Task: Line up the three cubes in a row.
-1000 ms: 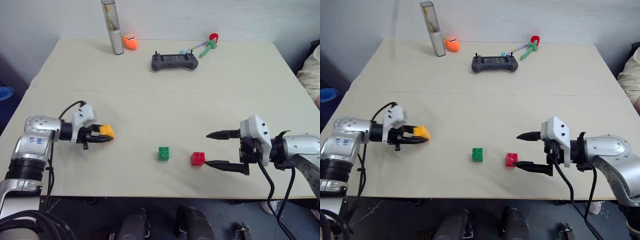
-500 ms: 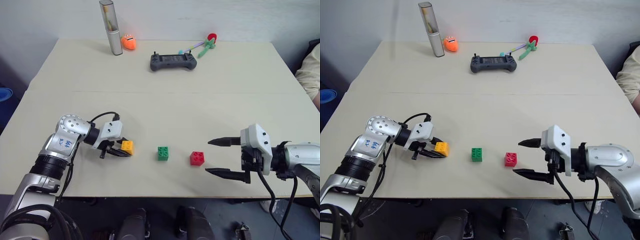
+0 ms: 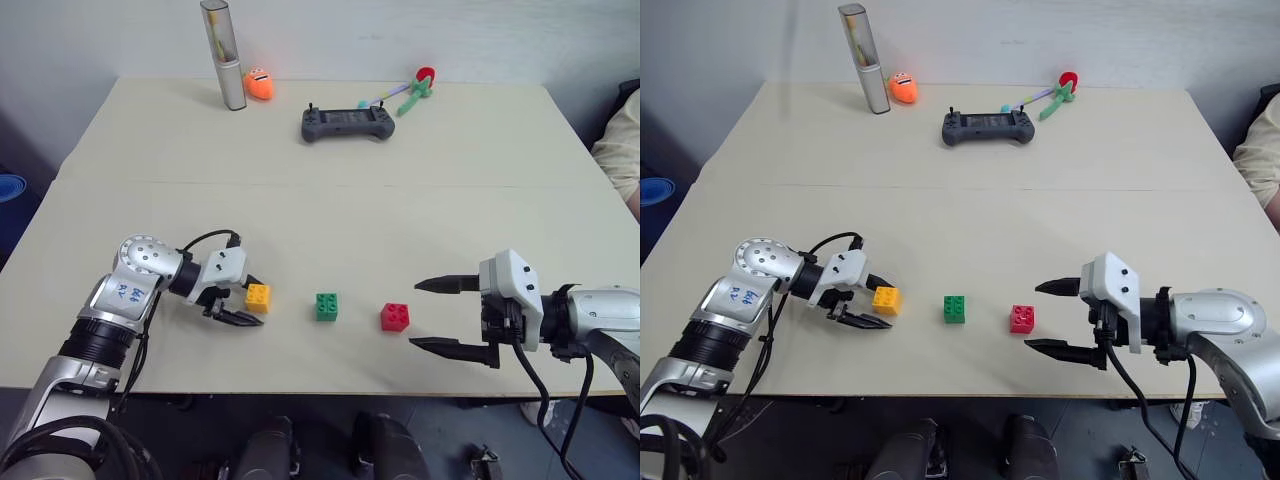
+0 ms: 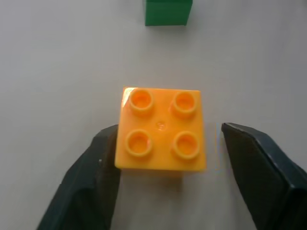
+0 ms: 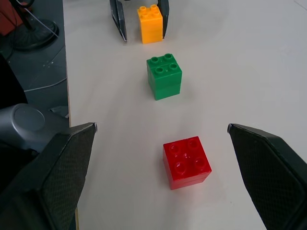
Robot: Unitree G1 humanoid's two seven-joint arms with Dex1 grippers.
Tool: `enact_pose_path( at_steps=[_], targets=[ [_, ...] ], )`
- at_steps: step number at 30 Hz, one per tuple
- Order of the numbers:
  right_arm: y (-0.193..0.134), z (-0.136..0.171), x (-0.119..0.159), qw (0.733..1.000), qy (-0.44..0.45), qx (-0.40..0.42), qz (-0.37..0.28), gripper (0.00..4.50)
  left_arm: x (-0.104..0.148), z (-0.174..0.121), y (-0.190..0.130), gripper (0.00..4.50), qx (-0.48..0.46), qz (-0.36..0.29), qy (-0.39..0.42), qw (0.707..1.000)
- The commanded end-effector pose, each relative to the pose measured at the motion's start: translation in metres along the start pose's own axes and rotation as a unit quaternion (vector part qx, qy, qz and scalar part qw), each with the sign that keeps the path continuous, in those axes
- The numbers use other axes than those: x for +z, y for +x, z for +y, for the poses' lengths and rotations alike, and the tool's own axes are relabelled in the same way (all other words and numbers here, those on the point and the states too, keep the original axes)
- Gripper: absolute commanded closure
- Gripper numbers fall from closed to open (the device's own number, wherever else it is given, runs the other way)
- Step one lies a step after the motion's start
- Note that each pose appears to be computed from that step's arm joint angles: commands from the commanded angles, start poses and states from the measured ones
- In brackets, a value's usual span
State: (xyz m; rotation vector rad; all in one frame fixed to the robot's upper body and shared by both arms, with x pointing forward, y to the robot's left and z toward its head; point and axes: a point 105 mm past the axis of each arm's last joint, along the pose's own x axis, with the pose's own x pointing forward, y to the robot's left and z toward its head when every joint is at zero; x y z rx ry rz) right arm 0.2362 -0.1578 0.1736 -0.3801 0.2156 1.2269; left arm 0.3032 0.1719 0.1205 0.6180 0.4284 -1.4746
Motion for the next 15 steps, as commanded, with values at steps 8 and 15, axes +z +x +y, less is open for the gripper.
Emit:
enact_pose_path(
  at_steps=[8, 15],
  targets=[
    [-0.078, -0.019, -0.012, 0.999, 0.012, -0.019, 0.044, 0.0, 0.025, -0.041, -0.111, 0.05, 0.061, -0.021, -0.067, 0.996],
    [-0.101, -0.019, -0.018, 0.998, 0.033, -0.003, 0.055, 0.0, 0.032, -0.054, -0.136, 0.05, 0.095, -0.027, -0.079, 0.992]
  ],
)
